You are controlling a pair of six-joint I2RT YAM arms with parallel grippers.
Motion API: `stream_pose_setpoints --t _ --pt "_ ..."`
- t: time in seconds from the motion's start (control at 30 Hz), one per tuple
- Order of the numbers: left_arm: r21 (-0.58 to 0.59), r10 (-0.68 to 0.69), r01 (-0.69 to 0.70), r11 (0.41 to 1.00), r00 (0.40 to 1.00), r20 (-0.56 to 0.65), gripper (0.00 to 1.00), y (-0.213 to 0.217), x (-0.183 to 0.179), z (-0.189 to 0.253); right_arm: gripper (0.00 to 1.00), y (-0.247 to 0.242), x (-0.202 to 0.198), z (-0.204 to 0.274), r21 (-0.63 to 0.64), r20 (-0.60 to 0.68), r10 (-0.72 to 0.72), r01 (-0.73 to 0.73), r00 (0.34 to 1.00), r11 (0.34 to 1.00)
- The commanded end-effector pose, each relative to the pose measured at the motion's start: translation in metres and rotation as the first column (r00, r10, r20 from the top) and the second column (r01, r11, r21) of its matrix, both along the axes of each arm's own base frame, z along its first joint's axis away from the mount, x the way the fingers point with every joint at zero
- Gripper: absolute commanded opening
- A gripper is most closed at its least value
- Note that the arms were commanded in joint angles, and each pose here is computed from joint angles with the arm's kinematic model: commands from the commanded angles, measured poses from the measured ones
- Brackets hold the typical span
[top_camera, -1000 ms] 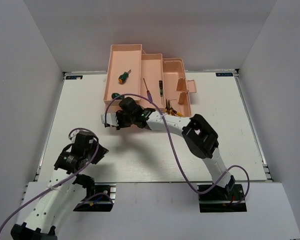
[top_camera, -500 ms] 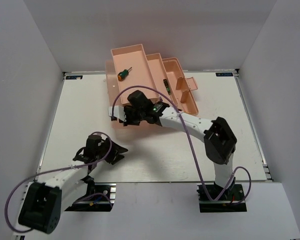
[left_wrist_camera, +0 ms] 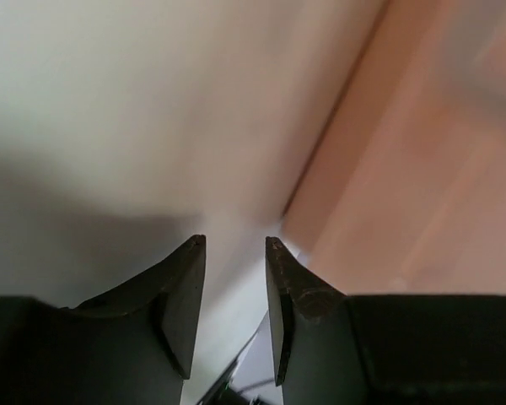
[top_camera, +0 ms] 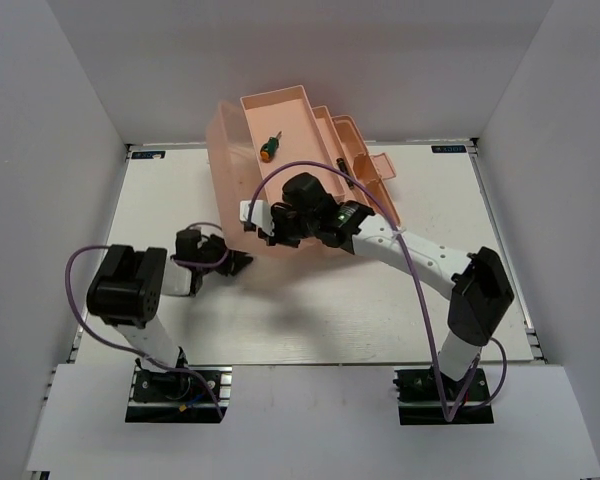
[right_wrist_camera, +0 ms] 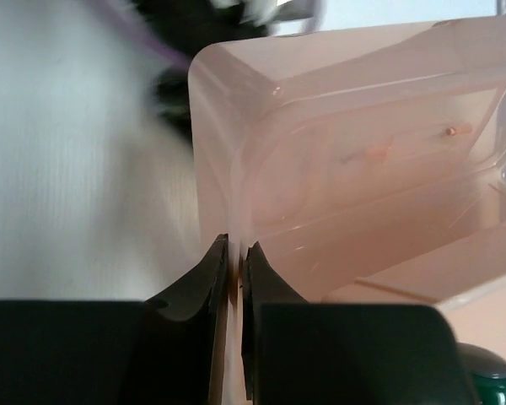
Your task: Sort the tools into containers
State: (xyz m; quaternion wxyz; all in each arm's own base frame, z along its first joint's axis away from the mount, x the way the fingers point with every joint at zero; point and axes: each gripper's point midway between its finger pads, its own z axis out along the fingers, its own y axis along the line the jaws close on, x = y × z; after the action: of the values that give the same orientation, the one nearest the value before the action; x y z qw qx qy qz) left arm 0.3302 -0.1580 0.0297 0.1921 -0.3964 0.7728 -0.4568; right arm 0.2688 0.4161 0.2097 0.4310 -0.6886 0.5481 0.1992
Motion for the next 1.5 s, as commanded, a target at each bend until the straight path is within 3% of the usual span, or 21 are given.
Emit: stream_pose_setpoints --t 0.0,0.2,0.3,0.37,0.47,0.57,0.6,0.63,0.7,0.8,0.87,0.9,0.93,0.97,1.0,1.07,1.2,1.23,1.33,1.43,1.47 --pt "-0.043 0.017 -0.009 0.999 0.983 0.184 0.45 0.002 0.059 0.048 0.0 -0.001 0.001 0.089 0.19 0.217 0.018 -0.061 0.976 0.98" --pt "-0.07 -0.06 0.083 0.994 0.958 0.282 0.46 -0.007 0.104 0.078 0.02 -0.004 -0.008 0.076 0.175 0.172 0.039 -0.07 0.984 0.982" --pt "-0.077 -0.077 0.104 0.992 0.955 0.288 0.47 -0.009 0.109 0.081 0.71 -0.005 -0.017 0.075 0.152 0.14 0.076 -0.097 0.987 0.984" --pt "-0.081 -0.086 0.113 0.99 0.957 0.278 0.47 -0.011 0.107 0.077 0.82 -0.009 -0.029 0.087 0.152 0.103 0.123 -0.137 0.987 0.979" --pt "-0.082 -0.078 0.102 0.991 0.963 0.259 0.47 -0.006 0.108 0.071 0.82 -0.026 -0.05 0.096 0.156 0.051 0.159 -0.165 0.986 0.974" --pt "-0.082 -0.078 0.101 0.991 0.965 0.25 0.47 -0.006 0.107 0.07 0.65 -0.05 -0.072 0.101 0.175 -0.002 0.161 -0.158 0.987 0.972" --pt "-0.085 -0.076 0.102 0.991 0.963 0.26 0.47 -0.004 0.11 0.074 0.23 -0.057 -0.082 0.089 0.161 -0.028 0.19 -0.183 0.981 0.97" --pt "-0.086 -0.076 0.101 0.991 0.965 0.251 0.47 -0.003 0.109 0.072 0.0 -0.072 -0.096 0.099 0.186 0.002 0.203 -0.2 0.979 0.962" --pt "-0.086 -0.068 0.091 0.992 0.969 0.239 0.47 0.0 0.112 0.069 0.0 -0.082 -0.104 0.076 0.212 -0.009 0.227 -0.22 0.974 0.952" --pt "-0.09 -0.075 0.099 0.991 0.968 0.24 0.47 -0.001 0.113 0.071 0.0 -0.103 -0.107 0.101 0.275 0.119 0.178 -0.205 0.977 0.939" --pt "-0.089 -0.075 0.099 0.991 0.967 0.243 0.47 -0.001 0.115 0.074 0.0 -0.114 -0.07 0.125 0.337 0.198 -0.055 -0.015 0.979 0.941" --pt "-0.085 -0.088 0.113 0.99 0.965 0.247 0.47 -0.002 0.115 0.076 0.0 -0.128 -0.028 0.136 0.377 0.234 -0.285 0.184 0.929 0.908" --pt "-0.084 -0.089 0.114 0.99 0.962 0.259 0.47 -0.002 0.118 0.08 0.0 -0.163 0.016 0.142 0.401 0.23 -0.552 0.439 0.802 0.804" --pt "-0.077 -0.093 0.117 0.99 0.96 0.263 0.47 -0.002 0.12 0.081 0.0 -0.17 0.042 0.137 0.402 0.217 -0.646 0.536 0.731 0.742" --pt "-0.078 -0.093 0.116 0.99 0.963 0.254 0.47 -0.002 0.12 0.08 0.0 -0.208 0.084 0.13 0.374 0.168 -0.782 0.695 0.6 0.614" --pt "-0.07 -0.097 0.12 0.99 0.957 0.272 0.47 0.001 0.125 0.09 0.01 -0.227 0.111 0.124 0.329 0.033 -0.86 0.807 0.509 0.49" --pt "-0.054 -0.106 0.127 0.99 0.952 0.287 0.47 0.001 0.127 0.101 0.31 -0.284 0.148 0.085 0.175 -0.109 -0.931 0.929 0.348 0.327" --pt "-0.048 -0.111 0.129 0.99 0.954 0.279 0.47 0.002 0.126 0.098 0.39 -0.281 0.155 0.108 0.211 -0.139 -0.921 0.919 0.365 0.332" --pt "-0.032 -0.12 0.135 0.99 0.946 0.3 0.48 0.002 0.128 0.108 0.58 -0.297 0.181 0.064 0.011 -0.232 -0.931 0.958 0.28 0.286" --pt "-0.027 -0.131 0.147 0.989 0.942 0.309 0.48 0.001 0.128 0.114 0.62 -0.306 0.189 0.008 -0.224 -0.35 -0.918 0.935 0.187 0.275" --pt "-0.02 -0.135 0.149 0.989 0.941 0.312 0.48 0.001 0.129 0.115 0.62 -0.29 0.183 0.011 -0.243 -0.444 -0.87 0.905 0.216 0.348"
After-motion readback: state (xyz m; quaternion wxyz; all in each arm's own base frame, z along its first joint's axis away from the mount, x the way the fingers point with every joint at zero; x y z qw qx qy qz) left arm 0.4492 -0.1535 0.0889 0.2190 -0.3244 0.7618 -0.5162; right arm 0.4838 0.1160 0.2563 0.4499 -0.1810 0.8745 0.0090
